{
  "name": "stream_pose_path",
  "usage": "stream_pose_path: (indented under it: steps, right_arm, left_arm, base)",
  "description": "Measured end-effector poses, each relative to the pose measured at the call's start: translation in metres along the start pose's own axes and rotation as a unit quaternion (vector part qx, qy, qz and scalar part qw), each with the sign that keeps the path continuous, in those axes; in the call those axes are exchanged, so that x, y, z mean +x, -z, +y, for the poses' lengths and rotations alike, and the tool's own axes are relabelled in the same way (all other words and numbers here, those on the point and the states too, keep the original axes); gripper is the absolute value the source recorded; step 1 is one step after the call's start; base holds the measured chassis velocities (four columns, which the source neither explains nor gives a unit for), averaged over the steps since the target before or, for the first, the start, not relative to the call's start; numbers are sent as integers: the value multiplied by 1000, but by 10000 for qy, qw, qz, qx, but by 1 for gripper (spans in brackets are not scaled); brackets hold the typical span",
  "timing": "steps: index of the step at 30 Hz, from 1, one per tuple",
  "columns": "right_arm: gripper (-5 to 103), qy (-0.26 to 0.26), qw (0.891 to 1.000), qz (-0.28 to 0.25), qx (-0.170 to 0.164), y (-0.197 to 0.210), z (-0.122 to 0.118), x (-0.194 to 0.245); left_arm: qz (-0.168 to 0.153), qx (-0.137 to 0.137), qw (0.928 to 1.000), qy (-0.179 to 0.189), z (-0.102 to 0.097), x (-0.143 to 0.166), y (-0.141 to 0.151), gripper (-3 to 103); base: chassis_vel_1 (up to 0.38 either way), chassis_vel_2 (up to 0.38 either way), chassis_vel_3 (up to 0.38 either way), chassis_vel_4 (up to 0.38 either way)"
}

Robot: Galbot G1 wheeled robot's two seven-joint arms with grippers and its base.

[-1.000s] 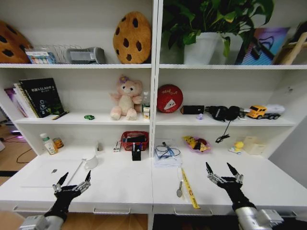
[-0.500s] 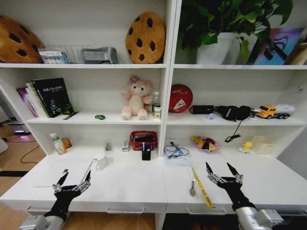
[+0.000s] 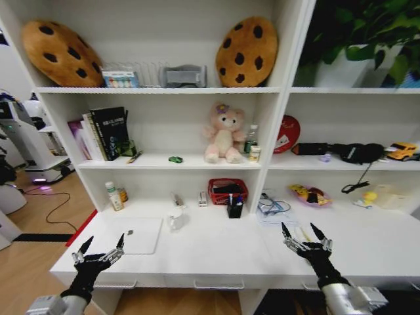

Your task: Organize the objects on the table.

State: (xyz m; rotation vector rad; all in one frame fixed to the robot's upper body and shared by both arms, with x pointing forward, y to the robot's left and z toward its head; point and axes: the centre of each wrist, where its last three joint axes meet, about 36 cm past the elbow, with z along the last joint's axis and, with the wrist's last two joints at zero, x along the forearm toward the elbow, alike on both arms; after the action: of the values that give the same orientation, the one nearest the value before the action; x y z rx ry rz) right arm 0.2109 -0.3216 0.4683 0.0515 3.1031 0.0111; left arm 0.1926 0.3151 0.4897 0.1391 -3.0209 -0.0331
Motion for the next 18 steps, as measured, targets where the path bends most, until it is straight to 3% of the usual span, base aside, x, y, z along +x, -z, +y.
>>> stream_pose_path:
  steps: [13,18]
  right_arm:
    - [100,0,10000,-3,-1,0,0,0]
    - [100,1,10000,-4,-1,0,0,0]
  left_arm:
    - [-1,-2,10000,4,0,0,0,100]
    - [0,-2,10000,7,0,0,0,100]
  base:
    - [325,327,-334,-337]
    - [123,59,-108,-104]
